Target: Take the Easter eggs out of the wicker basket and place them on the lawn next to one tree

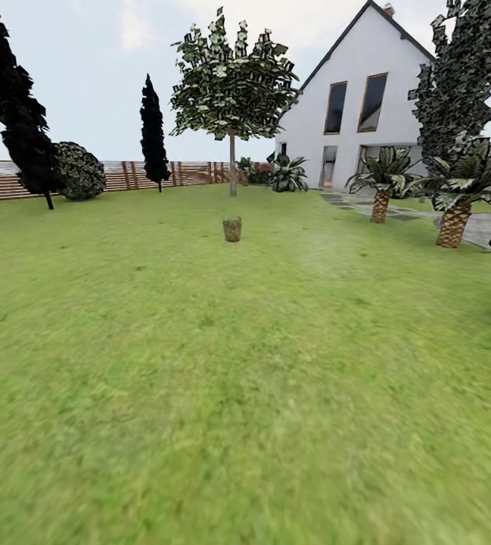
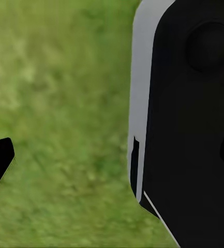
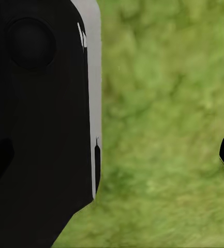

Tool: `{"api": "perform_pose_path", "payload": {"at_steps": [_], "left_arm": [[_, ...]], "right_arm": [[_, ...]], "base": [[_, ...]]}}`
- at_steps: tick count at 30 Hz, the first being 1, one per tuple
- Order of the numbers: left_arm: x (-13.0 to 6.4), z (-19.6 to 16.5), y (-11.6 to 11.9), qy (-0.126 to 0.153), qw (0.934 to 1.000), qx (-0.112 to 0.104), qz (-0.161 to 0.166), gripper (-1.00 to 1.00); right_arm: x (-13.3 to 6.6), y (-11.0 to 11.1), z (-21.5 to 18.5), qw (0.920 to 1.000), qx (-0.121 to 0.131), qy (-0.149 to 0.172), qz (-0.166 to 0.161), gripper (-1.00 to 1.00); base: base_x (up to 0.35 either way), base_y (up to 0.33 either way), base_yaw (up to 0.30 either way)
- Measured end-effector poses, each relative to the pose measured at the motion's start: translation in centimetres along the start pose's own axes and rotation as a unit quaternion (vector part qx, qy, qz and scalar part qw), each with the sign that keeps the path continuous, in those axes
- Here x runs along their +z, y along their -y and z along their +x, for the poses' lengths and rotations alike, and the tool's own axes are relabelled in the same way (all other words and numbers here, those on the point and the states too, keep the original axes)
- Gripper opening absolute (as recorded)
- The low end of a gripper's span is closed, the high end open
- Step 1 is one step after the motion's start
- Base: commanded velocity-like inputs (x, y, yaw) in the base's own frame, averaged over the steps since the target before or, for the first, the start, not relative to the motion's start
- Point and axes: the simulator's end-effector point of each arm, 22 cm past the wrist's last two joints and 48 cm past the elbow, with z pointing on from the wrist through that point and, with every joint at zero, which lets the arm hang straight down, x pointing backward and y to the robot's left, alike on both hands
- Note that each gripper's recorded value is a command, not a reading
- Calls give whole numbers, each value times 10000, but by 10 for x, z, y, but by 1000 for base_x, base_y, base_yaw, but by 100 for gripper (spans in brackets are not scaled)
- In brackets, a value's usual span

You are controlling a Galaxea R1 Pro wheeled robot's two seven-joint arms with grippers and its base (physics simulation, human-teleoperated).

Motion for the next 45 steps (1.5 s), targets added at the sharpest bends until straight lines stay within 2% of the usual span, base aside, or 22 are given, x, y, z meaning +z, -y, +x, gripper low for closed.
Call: {"api": "perform_pose_path", "payload": {"at_steps": [35, 45], "left_arm": [[0, 0, 0, 0, 10000, 0, 7, 100], [0, -1, 0, 11, 10000, 0, 7, 100]], "right_arm": [[0, 0, 0, 10000, 0, -3, 0, 100], [0, 1, 7, 10000, 19, -97, 5, 100]], "base": [[328, 0, 0], [40, 0, 0]]}}
